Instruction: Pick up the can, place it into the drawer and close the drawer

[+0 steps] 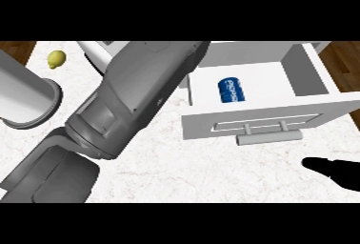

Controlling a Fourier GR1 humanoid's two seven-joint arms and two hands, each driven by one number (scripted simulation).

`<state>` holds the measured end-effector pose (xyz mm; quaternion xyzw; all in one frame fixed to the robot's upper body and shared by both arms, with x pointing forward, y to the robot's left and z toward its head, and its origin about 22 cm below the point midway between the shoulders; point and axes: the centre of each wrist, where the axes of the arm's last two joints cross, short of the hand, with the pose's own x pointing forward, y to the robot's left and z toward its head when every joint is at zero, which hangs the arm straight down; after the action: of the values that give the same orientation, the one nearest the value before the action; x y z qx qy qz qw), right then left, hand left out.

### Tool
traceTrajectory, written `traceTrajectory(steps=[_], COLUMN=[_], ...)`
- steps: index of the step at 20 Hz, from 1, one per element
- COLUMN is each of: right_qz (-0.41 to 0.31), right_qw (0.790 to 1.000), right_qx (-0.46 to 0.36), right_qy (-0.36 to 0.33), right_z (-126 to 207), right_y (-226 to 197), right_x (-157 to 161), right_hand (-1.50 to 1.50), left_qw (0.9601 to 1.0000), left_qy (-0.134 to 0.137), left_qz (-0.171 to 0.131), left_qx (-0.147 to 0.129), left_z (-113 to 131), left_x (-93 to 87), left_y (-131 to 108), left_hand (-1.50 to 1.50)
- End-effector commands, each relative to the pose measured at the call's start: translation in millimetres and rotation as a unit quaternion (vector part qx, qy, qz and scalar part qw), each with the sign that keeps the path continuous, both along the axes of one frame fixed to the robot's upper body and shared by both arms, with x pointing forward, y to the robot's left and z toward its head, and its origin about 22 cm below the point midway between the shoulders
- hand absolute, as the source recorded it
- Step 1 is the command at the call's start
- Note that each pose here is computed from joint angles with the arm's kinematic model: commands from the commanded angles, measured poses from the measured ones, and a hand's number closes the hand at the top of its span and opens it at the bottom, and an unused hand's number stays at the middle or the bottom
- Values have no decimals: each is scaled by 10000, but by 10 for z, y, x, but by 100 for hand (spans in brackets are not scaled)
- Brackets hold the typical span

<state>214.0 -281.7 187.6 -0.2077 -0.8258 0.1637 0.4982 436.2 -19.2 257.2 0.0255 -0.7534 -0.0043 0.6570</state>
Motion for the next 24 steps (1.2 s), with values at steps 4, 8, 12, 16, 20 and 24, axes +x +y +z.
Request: traceTrajectory(steps=[4,8,12,16,20,24], right_qz=[-210,-217,-130,-428,-386,-635], right_qw=[9915,9815,9719,9568,9516,9441], right_qx=[-1274,-1900,-2350,-2873,-3048,-3233], right_qy=[-166,3,64,150,79,123], right_z=[-127,-362,-520,-734,-991,-1147], right_y=[292,408,600,534,800,872], right_x=[349,529,764,1082,1284,1559], right_hand=[-150,-150,-150,-150,-150,-150], left_qw=[9998,9999,9998,9999,9999,9999], left_qy=[-99,-163,-127,-162,-81,-78], left_qz=[-4,-3,112,-19,20,72], left_qx=[-182,-52,83,28,-91,-28], left_z=[13,78,47,-13,137,109], left_x=[-8,7,-1,20,100,40], left_y=[-8,-17,-26,16,195,93], left_hand=[-150,-150,-150,-150,-150,-150])
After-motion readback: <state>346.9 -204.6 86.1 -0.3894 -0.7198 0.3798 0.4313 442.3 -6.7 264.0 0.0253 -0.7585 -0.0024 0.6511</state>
